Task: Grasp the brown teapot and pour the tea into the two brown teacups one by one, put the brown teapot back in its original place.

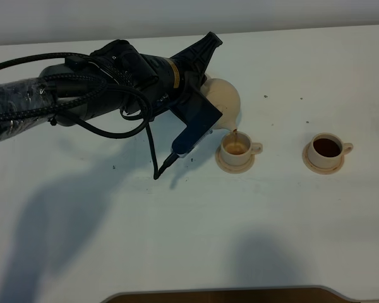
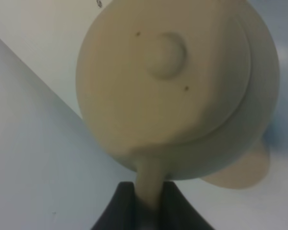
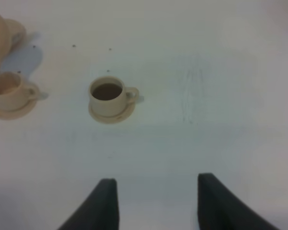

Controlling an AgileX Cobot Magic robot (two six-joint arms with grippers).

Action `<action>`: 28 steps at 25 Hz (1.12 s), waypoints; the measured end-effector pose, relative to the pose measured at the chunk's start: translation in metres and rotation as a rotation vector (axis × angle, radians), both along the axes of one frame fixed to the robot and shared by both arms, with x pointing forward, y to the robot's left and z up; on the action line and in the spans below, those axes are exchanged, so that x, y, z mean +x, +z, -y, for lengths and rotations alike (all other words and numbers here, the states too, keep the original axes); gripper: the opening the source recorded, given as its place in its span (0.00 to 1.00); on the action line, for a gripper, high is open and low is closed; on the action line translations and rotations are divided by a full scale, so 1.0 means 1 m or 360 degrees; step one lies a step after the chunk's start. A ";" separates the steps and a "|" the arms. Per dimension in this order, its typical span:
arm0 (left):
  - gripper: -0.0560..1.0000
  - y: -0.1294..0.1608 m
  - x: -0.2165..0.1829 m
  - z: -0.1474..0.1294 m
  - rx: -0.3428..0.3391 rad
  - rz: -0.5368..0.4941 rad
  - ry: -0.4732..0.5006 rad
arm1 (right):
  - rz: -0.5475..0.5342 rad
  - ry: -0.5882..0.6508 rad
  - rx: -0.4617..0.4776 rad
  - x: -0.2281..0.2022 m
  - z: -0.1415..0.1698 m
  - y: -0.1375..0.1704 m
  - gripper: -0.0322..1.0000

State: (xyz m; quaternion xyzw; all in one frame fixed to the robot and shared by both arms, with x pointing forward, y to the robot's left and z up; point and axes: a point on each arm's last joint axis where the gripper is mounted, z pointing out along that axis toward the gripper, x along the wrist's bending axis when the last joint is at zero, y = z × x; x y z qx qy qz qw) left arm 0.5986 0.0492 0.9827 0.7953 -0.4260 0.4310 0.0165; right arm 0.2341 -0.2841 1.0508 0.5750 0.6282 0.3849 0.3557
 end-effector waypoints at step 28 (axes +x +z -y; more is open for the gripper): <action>0.15 0.006 0.002 0.005 0.0073 0.0187 -0.0201 | 0.0000 0.0000 0.0000 0.000 0.000 0.000 0.42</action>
